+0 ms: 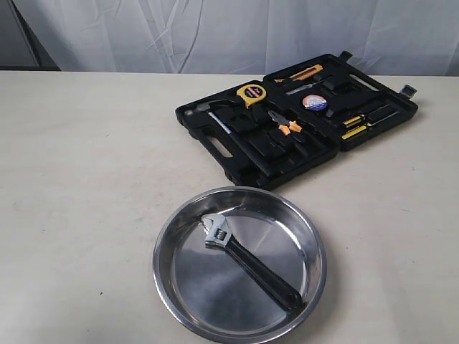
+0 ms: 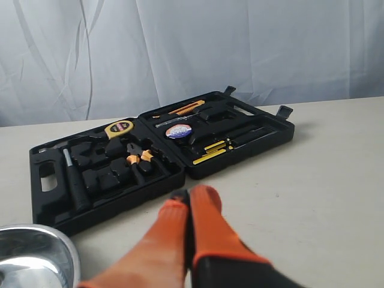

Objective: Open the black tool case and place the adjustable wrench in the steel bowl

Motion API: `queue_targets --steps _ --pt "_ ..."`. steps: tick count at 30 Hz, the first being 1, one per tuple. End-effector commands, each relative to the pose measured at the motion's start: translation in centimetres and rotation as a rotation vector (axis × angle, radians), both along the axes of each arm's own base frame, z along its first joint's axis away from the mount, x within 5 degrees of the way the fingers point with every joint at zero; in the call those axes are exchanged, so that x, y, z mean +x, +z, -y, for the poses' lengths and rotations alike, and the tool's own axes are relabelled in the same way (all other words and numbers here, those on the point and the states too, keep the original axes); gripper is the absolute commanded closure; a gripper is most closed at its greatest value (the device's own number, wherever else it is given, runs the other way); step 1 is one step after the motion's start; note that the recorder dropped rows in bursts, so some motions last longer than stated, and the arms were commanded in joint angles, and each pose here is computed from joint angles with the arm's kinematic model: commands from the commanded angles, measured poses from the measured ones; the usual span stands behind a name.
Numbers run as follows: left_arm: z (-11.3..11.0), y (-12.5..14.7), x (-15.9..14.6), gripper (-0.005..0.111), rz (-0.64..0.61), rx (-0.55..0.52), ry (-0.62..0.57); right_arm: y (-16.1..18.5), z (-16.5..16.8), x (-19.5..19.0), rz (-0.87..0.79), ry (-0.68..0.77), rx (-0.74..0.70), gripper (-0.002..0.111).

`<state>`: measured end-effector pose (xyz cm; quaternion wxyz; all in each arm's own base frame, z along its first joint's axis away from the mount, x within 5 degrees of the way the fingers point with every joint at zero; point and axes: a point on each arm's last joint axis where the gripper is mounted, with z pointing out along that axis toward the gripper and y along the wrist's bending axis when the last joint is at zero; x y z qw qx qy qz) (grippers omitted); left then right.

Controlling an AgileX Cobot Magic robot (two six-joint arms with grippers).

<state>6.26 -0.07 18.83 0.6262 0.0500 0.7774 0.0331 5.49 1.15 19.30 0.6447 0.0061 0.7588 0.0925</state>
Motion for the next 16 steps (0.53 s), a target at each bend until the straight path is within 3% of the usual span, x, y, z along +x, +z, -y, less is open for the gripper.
queue_targets --steps 1,16 --pt "0.05 0.17 -0.01 0.106 0.014 0.002 -0.008 -0.04 0.08 0.00 0.013 -0.009 -0.006 0.108" --pt "0.05 0.17 -0.01 0.106 0.014 0.002 -0.008 -0.09 0.06 -0.01 0.008 -0.007 -0.007 0.108"
